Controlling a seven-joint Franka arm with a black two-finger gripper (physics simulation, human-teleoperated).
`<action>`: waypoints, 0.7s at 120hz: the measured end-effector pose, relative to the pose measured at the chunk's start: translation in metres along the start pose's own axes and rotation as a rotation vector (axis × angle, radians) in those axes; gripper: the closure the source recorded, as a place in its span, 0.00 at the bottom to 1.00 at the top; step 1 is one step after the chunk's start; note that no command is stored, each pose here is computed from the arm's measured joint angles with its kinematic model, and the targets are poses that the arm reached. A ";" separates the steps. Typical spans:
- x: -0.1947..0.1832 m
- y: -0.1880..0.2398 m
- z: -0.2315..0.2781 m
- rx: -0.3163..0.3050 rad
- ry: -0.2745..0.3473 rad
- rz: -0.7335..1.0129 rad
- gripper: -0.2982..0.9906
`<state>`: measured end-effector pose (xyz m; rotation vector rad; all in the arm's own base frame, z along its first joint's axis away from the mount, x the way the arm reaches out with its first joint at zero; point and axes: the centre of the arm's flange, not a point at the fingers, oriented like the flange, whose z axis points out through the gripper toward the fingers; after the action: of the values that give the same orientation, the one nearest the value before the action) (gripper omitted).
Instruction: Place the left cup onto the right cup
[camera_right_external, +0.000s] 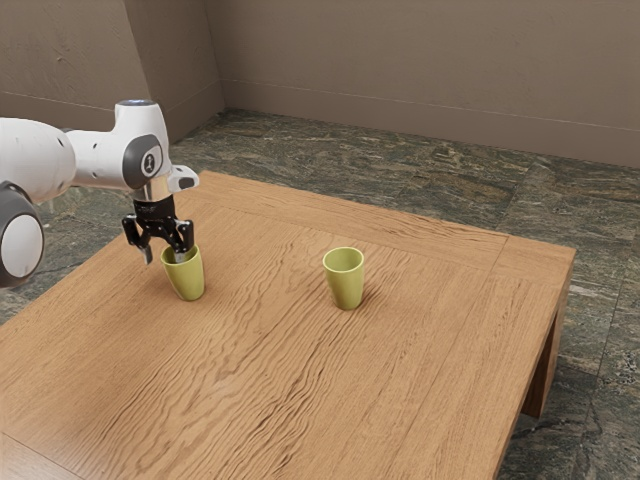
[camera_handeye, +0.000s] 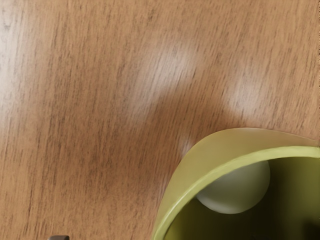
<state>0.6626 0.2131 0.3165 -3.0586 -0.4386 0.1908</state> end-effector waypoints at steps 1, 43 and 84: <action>0.000 0.000 0.000 0.000 0.000 0.000 0.42; 0.000 0.002 -0.001 0.000 0.001 0.004 0.53; 0.001 0.003 -0.004 0.002 0.007 0.006 0.58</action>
<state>0.6649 0.2108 0.3204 -3.0583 -0.4293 0.1800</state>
